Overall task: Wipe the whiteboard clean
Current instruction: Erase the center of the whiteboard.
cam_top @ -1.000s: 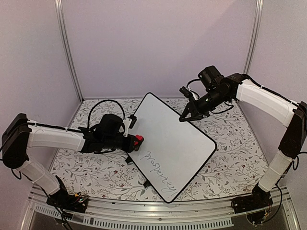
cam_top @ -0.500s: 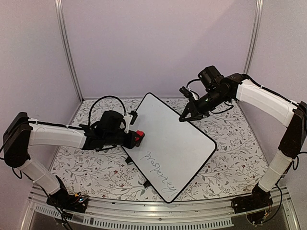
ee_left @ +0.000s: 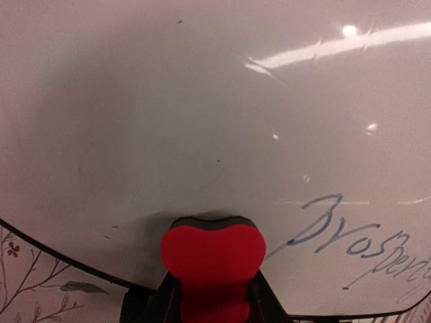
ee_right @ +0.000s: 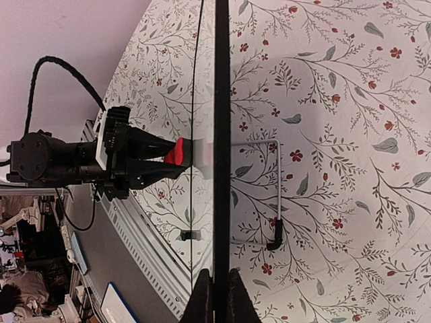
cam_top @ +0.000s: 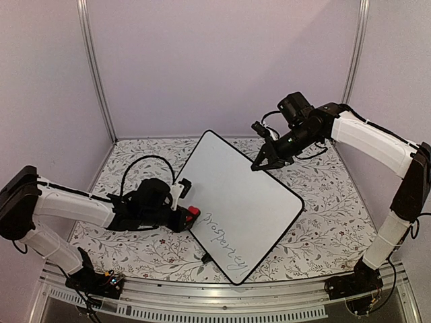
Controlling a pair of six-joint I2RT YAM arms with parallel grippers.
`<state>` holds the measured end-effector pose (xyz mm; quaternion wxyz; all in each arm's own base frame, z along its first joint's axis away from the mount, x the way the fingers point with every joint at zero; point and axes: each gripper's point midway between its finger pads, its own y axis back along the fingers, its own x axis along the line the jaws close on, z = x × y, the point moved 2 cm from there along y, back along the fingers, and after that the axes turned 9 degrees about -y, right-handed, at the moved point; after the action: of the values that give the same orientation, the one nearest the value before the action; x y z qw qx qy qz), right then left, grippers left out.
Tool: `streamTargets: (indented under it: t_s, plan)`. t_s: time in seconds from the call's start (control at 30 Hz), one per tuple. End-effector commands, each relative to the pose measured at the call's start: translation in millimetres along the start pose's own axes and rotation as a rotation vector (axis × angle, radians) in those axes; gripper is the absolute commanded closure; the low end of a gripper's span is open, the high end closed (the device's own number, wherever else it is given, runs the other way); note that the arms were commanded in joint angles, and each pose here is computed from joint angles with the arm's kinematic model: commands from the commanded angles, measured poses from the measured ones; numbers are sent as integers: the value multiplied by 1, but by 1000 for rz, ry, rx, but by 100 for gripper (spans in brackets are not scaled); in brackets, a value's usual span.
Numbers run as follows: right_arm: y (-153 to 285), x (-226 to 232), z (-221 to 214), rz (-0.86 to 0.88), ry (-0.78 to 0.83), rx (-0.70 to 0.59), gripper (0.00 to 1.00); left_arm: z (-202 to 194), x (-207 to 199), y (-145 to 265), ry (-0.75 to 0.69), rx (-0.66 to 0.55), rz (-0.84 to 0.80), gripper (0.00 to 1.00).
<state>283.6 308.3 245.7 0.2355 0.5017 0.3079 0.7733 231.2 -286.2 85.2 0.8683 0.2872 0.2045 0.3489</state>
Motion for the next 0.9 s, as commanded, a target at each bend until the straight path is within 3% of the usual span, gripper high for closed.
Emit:
streamTargets:
  t_s: [0.0, 0.33, 0.87]
  plan:
    - [-19, 6, -15, 24, 69, 82, 100, -32, -24, 2, -53, 83, -70, 100]
    - [-17, 6, -15, 22, 73, 77, 100, -56, -16, -1, -75, 195, 5, 100]
    - [-14, 8, -14, 22, 78, 69, 100, -85, -26, 12, -77, 290, -24, 100]
